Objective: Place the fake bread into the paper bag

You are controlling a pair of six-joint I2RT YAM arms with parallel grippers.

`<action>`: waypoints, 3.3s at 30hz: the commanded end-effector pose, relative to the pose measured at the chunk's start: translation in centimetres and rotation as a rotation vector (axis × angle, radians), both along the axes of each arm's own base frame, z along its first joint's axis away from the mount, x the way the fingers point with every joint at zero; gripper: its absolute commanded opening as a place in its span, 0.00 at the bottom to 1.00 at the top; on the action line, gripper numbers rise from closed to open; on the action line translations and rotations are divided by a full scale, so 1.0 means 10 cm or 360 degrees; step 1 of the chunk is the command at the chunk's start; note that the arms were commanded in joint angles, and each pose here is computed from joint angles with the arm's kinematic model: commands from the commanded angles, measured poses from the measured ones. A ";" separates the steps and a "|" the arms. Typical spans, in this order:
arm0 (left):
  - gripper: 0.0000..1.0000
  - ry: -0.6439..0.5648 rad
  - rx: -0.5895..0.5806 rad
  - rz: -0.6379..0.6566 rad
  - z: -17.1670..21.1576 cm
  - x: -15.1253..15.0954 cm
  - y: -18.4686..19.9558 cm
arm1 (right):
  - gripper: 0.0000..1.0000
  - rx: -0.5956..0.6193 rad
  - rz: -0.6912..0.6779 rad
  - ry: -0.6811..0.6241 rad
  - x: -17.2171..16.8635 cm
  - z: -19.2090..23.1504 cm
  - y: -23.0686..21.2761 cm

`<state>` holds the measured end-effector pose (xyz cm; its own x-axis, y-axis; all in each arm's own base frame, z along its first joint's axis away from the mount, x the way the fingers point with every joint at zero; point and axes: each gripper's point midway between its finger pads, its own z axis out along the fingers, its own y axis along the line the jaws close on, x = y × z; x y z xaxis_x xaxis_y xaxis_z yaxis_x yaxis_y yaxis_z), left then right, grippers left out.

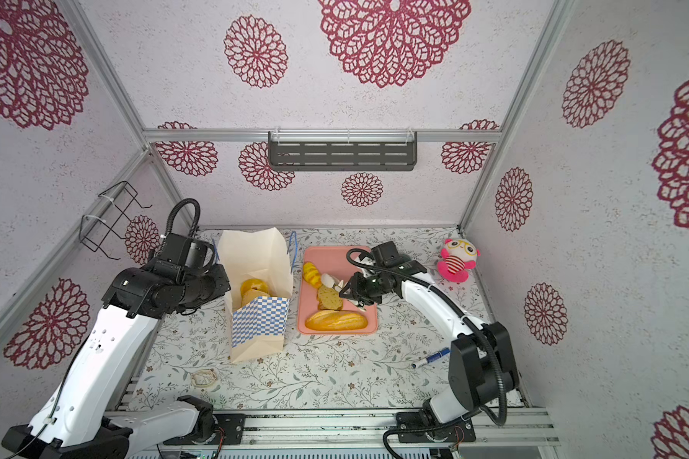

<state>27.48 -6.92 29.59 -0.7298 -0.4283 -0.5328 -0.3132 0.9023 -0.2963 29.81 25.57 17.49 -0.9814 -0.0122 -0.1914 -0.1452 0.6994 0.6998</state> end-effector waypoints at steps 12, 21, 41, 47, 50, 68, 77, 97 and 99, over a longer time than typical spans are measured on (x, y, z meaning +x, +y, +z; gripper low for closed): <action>0.00 -0.0096 -0.0040 0.0018 0.10 0.05 -0.02 | 0.42 -0.0129 0.0141 -0.0162 0.51 0.00 0.33; 0.00 -0.0088 -0.0022 0.0019 0.09 0.02 0.00 | 0.43 -0.0228 0.0210 -0.0138 0.65 -0.19 0.36; 0.00 -0.0090 -0.0014 0.0027 0.09 0.03 0.01 | 0.13 -0.0200 0.0239 -0.0122 0.72 -0.26 0.43; 0.00 -0.0094 -0.0009 0.0030 0.10 0.03 0.02 | 0.00 -0.0174 0.0226 -0.0168 0.72 -0.09 0.41; 0.00 -0.0096 -0.0005 0.0034 0.10 0.03 0.03 | 0.00 -0.0169 0.0211 -0.0207 0.72 0.04 0.36; 0.00 -0.0084 0.0004 0.0021 0.08 0.03 0.04 | 0.17 -0.0223 0.0223 -0.0261 0.55 0.39 0.14; 0.00 -0.0102 -0.0008 0.0033 0.11 0.01 0.05 | 0.34 -0.0236 0.0251 -0.0205 0.72 0.19 0.23; 0.00 -0.0096 0.0004 0.0041 0.10 0.00 0.07 | 0.40 -0.0334 0.0271 -0.0203 0.88 -0.01 0.24; 0.00 -0.0096 0.0002 0.0042 0.10 0.00 0.07 | 0.41 -0.0351 0.0276 -0.0204 0.90 -0.02 0.23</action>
